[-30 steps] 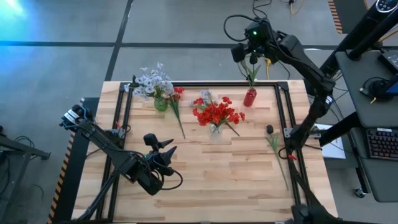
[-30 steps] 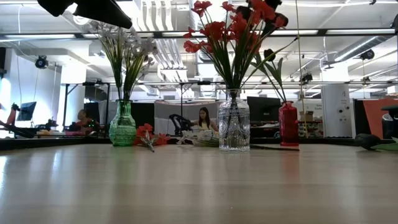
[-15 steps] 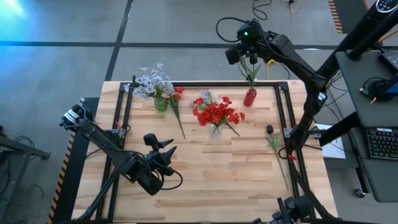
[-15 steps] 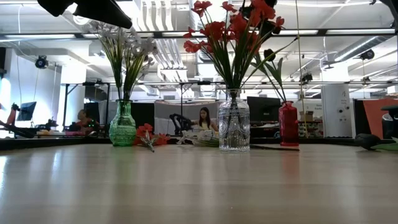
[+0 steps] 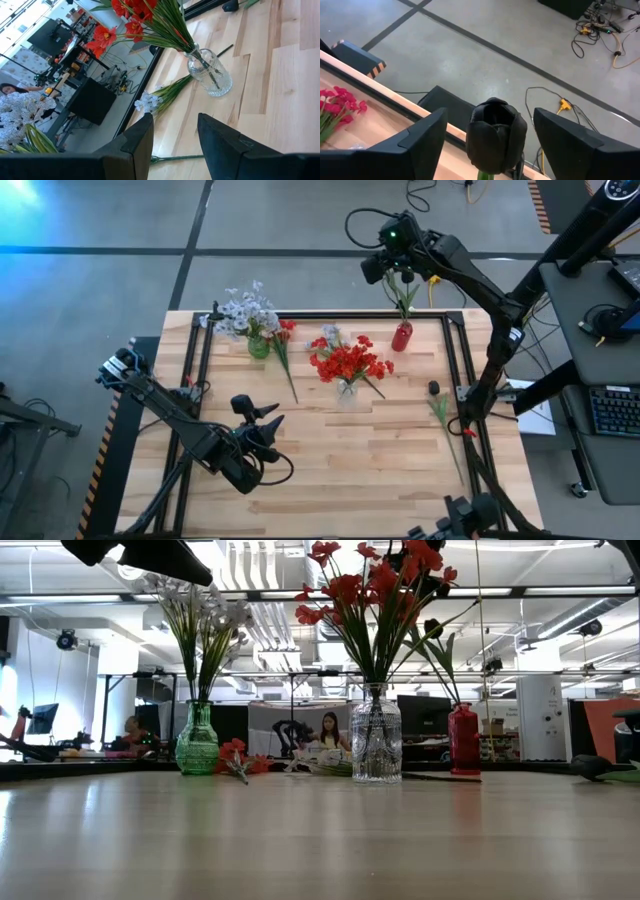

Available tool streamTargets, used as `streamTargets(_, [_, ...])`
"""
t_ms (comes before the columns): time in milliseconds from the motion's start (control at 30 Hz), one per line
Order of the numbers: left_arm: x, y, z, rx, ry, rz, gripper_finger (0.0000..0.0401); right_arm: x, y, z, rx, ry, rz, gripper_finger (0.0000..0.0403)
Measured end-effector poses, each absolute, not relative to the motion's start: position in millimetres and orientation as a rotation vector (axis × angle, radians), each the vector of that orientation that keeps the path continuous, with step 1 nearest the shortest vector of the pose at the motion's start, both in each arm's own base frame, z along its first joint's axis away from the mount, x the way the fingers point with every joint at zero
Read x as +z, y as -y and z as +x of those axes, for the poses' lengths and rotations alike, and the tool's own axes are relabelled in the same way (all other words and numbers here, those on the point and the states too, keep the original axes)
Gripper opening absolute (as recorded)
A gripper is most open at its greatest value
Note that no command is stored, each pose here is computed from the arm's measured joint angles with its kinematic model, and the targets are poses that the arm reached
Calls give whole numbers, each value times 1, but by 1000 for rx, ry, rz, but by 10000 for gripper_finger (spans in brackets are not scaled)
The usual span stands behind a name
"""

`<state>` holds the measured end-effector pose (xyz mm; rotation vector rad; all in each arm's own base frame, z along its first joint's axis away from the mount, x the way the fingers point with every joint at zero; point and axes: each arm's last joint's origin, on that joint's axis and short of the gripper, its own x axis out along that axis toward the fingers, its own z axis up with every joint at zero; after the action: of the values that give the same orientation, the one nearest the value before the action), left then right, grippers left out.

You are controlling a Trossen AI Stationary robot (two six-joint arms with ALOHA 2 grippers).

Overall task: Sort flowers into vase by color
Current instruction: Put the left black flower into the red vase

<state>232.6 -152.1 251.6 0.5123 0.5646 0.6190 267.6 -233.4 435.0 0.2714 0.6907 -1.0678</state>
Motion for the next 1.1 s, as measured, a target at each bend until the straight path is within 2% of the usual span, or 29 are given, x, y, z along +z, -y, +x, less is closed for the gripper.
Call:
streamTargets(567, [252,152,233,619,-565,512,136,446,224,256,-1067,-685,268,201])
streamTargets(1100, [252,152,233,619,-565,512,136,440,228,262,-1063,-699,260,191])
